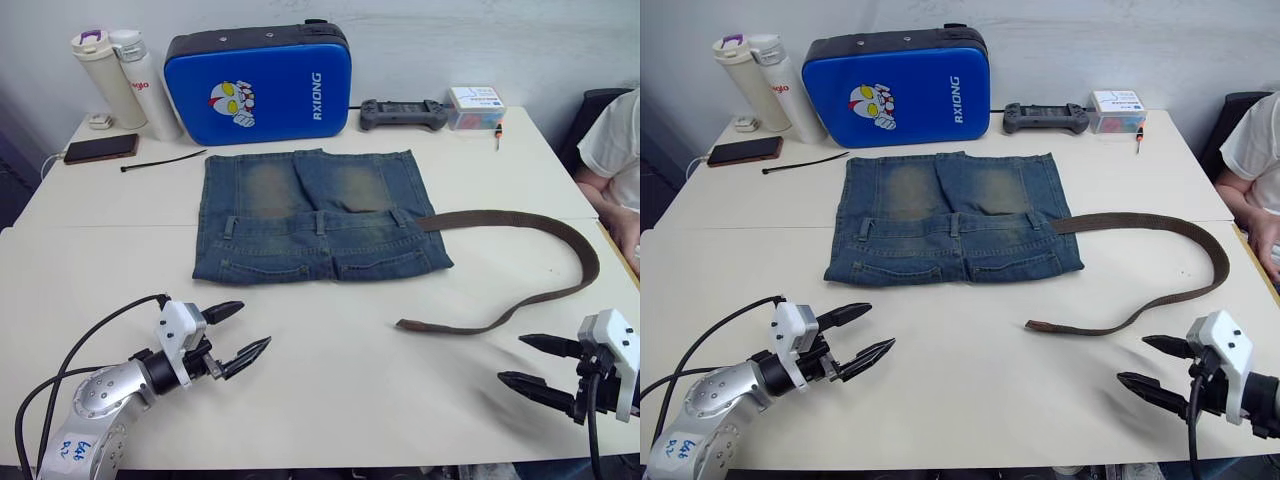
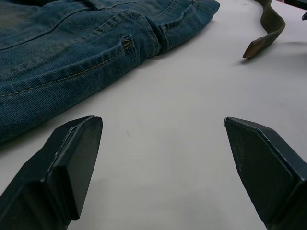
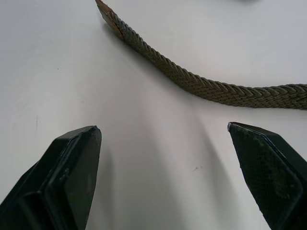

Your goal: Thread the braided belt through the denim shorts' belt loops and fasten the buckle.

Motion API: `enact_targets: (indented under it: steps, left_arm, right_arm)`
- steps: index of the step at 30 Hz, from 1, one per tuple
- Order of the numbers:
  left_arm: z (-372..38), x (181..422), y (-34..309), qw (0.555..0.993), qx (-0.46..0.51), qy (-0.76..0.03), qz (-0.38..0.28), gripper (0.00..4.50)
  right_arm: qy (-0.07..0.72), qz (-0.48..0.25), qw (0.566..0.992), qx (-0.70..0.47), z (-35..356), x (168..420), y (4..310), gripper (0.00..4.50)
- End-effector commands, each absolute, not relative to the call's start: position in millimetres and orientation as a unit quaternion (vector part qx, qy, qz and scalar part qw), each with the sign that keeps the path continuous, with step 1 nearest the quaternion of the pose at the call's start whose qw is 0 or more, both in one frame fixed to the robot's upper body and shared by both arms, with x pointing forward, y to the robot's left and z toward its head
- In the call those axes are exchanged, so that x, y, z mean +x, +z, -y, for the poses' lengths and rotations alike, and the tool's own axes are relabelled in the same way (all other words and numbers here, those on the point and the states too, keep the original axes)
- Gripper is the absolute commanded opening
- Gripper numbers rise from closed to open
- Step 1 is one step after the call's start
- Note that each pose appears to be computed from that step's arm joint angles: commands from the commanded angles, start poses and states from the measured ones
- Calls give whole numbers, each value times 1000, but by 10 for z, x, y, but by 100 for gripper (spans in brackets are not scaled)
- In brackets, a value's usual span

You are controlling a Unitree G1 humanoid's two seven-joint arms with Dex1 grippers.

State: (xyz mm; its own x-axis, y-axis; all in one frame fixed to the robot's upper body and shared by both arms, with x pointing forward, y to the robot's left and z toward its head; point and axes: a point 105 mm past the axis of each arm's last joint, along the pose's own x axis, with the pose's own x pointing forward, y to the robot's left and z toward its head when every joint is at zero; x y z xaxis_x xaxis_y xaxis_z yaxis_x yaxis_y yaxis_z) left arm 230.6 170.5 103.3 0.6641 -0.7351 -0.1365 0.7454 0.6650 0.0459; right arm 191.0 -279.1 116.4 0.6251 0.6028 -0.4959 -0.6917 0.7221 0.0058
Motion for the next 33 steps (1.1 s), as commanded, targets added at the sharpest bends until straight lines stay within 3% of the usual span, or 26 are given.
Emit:
enact_targets:
  steps: [1,11,20,25,28,33]
  left_arm:
    - [-1675,2342,1121,911,39,-409,-33,446]
    - [-1603,2351,1267,900,13,-434,-31,446]
    - [-1559,2338,1342,885,61,-459,-46,446]
    - [-1471,2227,1508,825,103,-553,-63,446]
    - [-1439,2192,1568,791,98,-590,-131,446]
    - [-1416,2197,1628,779,120,-595,-158,446]
  right_arm:
    - [359,-219,901,-101,2809,1902,1220,450]
    - [378,-209,894,-117,2738,1950,1158,450]
    - [434,-185,873,-123,2373,2006,1442,450]
    - [468,-189,840,-197,2175,2122,1627,450]
    - [479,-203,825,-219,2022,2283,1712,450]
    - [483,-236,789,-298,1991,2464,1517,450]
